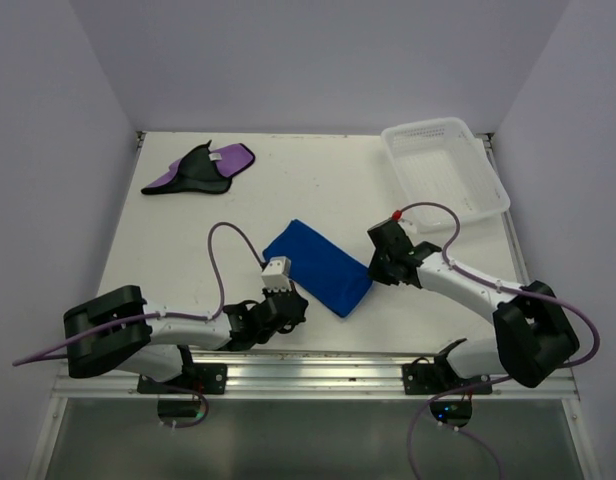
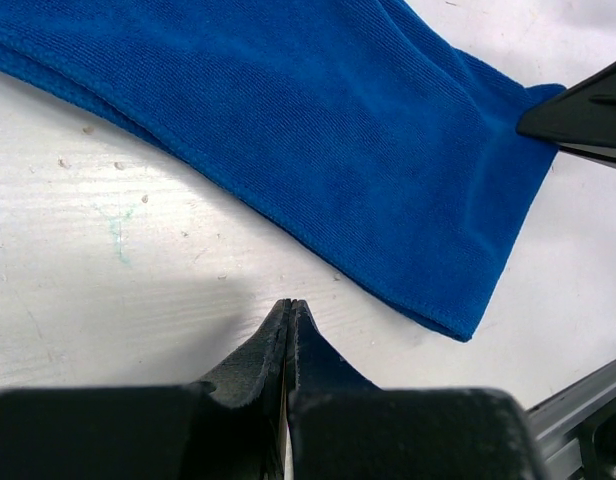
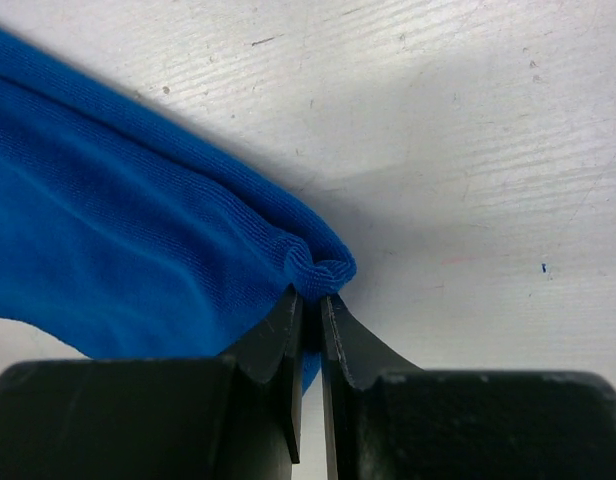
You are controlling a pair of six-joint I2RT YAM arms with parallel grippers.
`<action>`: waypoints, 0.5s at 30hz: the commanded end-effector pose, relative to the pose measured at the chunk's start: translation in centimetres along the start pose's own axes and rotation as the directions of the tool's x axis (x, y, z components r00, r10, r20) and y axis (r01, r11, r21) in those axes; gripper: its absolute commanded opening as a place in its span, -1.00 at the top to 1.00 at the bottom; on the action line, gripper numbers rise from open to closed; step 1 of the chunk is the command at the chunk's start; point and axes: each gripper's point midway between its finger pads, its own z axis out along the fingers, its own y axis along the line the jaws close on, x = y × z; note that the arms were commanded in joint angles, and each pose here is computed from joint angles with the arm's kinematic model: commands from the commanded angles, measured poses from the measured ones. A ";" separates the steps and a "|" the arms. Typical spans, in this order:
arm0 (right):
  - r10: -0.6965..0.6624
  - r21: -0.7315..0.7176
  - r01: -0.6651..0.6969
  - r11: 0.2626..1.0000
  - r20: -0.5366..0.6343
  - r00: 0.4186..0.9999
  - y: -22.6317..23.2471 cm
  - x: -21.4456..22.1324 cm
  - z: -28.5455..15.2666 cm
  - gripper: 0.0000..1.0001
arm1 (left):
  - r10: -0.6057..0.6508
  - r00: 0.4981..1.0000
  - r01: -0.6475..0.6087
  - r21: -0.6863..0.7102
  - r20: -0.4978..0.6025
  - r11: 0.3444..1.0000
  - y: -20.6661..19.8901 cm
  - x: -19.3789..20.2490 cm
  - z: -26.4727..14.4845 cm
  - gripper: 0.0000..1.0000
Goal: Roll the towels
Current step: Roll the towel
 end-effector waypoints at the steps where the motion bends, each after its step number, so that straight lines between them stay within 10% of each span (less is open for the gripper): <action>1: 0.010 -0.010 -0.011 1.000 -0.018 1.000 0.3 0.0 -0.4 0.93 | 0.007 1.000 -0.008 0.027 0.029 1.000 -1.0 -0.8 -0.2 1.00; 15: -0.006 -0.026 0.005 1.000 -0.028 1.000 3.1 -1.8 0.0 0.90 | 0.047 0.992 -0.056 0.072 0.118 0.996 -3.5 -4.0 -0.8 1.00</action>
